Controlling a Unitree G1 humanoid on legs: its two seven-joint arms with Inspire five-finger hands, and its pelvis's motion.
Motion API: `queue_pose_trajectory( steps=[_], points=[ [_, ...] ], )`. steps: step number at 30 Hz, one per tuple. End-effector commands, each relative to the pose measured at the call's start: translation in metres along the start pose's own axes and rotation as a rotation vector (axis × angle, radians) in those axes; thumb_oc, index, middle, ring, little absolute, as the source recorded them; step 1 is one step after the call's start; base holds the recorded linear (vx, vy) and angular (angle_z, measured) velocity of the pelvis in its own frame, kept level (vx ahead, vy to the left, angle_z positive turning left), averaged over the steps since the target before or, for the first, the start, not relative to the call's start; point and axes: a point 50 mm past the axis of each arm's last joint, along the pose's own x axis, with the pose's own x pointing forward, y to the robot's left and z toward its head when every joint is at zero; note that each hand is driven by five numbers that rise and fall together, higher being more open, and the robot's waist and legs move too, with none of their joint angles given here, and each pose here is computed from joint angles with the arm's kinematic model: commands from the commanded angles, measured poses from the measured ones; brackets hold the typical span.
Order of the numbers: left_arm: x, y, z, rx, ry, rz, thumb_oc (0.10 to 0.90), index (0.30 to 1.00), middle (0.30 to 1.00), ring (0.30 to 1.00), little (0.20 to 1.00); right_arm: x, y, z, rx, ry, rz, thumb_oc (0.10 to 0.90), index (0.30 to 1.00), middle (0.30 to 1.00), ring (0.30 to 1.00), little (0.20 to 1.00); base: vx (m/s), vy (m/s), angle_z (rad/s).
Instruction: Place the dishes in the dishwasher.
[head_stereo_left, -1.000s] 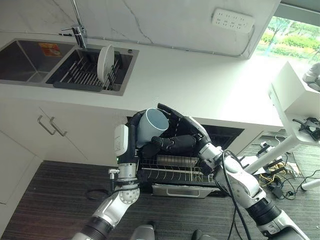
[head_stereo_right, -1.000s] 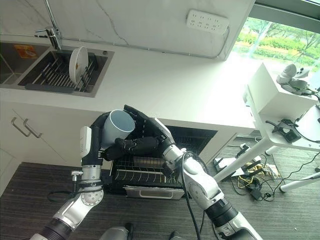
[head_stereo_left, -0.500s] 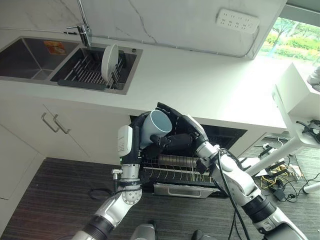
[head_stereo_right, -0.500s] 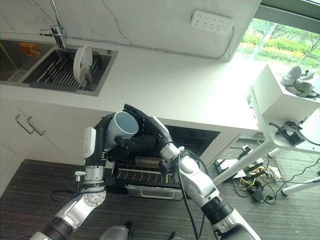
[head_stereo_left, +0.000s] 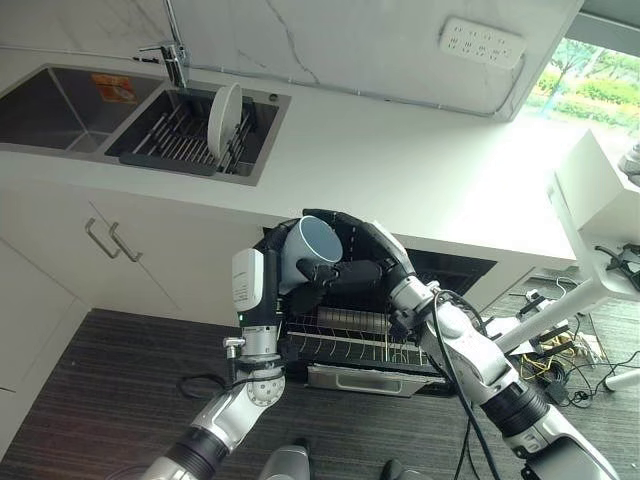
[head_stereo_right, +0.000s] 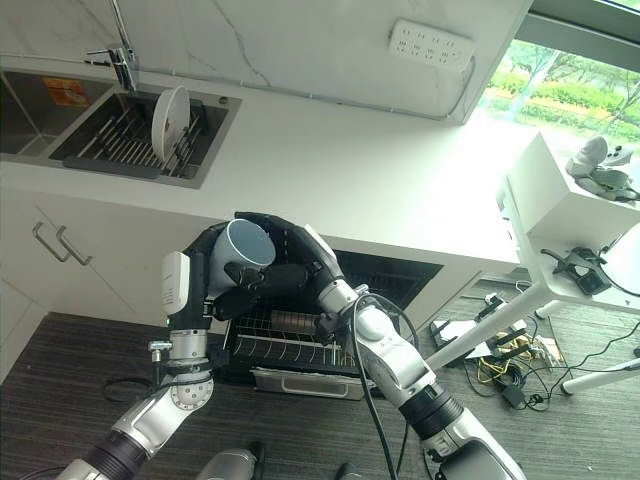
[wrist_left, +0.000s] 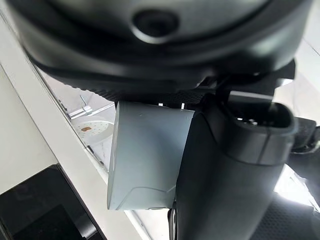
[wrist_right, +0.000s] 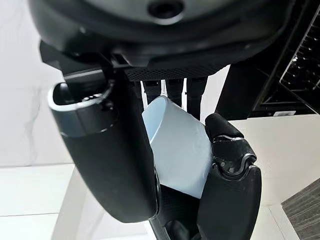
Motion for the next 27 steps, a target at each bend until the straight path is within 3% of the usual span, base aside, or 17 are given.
queue_pose_trajectory(
  steps=[1,7,9,10,12,18,27],
  points=[
    [0.041,-0.013,0.089,-0.224,-0.477,0.030,0.400,0.300,0.300,0.300,0.300,0.025,0.048,0.036,0.003,-0.184,0.251,0.400,0.300,0.300,0.300,0.300,0.00,0.000,0.00],
    [0.041,-0.015,0.092,-0.236,-0.482,0.013,0.400,0.300,0.300,0.300,0.300,0.026,0.049,0.040,0.001,-0.212,0.254,0.400,0.300,0.300,0.300,0.300,0.00,0.000,0.00],
    [0.040,-0.016,0.092,-0.230,-0.479,0.002,0.595,0.592,0.592,0.592,0.592,0.025,0.049,0.042,0.008,-0.223,0.247,0.400,0.300,0.300,0.300,0.300,0.00,0.000,0.00],
    [0.040,-0.016,0.092,-0.230,-0.476,0.001,0.648,0.672,0.672,0.672,0.672,0.025,0.049,0.042,0.011,-0.226,0.245,0.400,0.300,0.300,0.300,0.300,0.00,0.000,0.00],
    [0.040,-0.017,0.091,-0.230,-0.470,-0.002,0.800,0.900,0.900,0.900,0.900,0.025,0.048,0.043,0.015,-0.231,0.240,0.400,0.300,0.300,0.300,0.300,0.00,0.000,0.00],
    [0.040,-0.019,0.088,-0.232,-0.444,-0.034,0.800,0.900,0.900,0.900,0.900,0.023,0.041,0.048,0.044,-0.275,0.176,0.400,0.300,0.300,0.300,0.300,0.00,0.000,0.00],
    [0.037,-0.020,0.071,-0.126,-0.382,-0.059,0.800,0.900,0.900,0.900,0.900,0.004,-0.001,0.071,0.138,-0.426,-0.092,0.400,0.300,0.300,0.300,0.300,0.00,0.021,0.00]
  ],
)
